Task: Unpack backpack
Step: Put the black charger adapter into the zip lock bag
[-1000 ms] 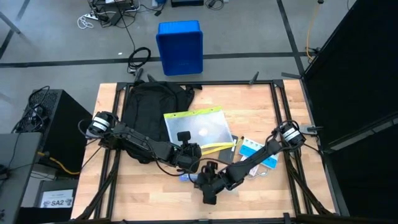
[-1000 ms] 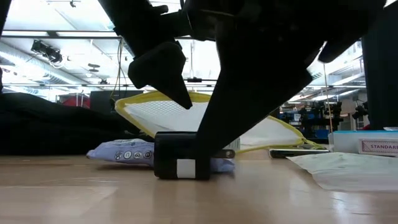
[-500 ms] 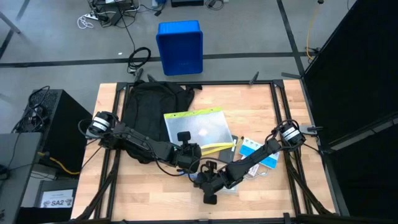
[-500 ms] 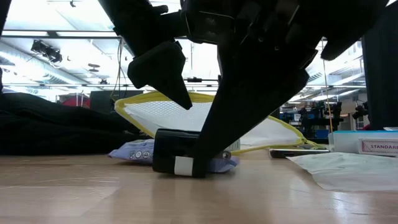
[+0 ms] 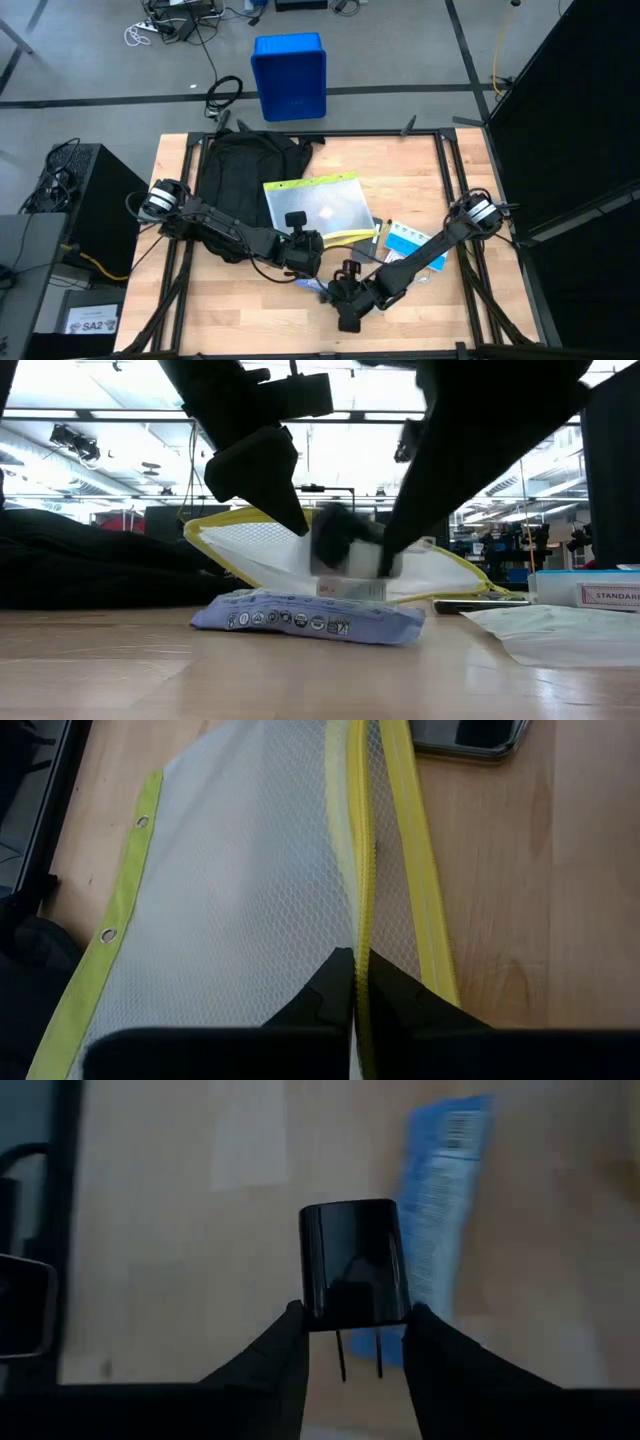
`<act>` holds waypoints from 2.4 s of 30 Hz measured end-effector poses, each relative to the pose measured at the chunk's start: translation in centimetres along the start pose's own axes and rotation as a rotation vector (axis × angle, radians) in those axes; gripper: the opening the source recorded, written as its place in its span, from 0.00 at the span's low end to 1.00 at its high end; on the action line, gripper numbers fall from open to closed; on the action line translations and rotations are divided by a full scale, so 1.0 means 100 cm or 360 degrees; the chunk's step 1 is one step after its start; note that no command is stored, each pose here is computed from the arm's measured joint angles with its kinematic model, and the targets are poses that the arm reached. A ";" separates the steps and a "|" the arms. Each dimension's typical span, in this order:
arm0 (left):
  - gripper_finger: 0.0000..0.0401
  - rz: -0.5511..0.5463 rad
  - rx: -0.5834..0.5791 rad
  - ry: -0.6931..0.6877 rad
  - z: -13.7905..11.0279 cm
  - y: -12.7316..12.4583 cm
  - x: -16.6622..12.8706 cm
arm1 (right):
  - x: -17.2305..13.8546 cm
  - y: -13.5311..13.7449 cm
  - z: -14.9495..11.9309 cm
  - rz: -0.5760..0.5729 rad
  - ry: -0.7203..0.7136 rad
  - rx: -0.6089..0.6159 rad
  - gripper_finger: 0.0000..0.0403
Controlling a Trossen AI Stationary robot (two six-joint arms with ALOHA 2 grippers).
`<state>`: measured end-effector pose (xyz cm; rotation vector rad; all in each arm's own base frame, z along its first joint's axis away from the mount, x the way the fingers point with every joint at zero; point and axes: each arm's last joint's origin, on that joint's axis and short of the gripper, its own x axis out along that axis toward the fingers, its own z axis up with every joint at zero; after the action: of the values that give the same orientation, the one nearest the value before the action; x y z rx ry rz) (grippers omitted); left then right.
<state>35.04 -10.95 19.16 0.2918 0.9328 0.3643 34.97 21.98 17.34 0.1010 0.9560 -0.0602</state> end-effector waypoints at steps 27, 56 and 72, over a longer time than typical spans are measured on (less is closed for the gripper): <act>0.00 0.0006 0.0033 0.0045 -0.003 0.001 0.000 | 0.001 0.011 0.023 0.0120 -0.0394 -0.0292 0.43; 0.00 0.0032 0.0284 0.0119 -0.019 0.012 -0.012 | 0.053 -0.002 0.041 0.0315 -0.0635 -0.0358 0.69; 0.00 -0.0145 0.0107 -0.0224 -0.047 0.033 -0.033 | 0.068 -0.013 0.045 0.0291 -0.0682 -0.0335 0.69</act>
<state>28.87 -9.00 20.20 0.3313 0.8178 0.2256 42.43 20.14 14.30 -0.0197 0.5180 0.1818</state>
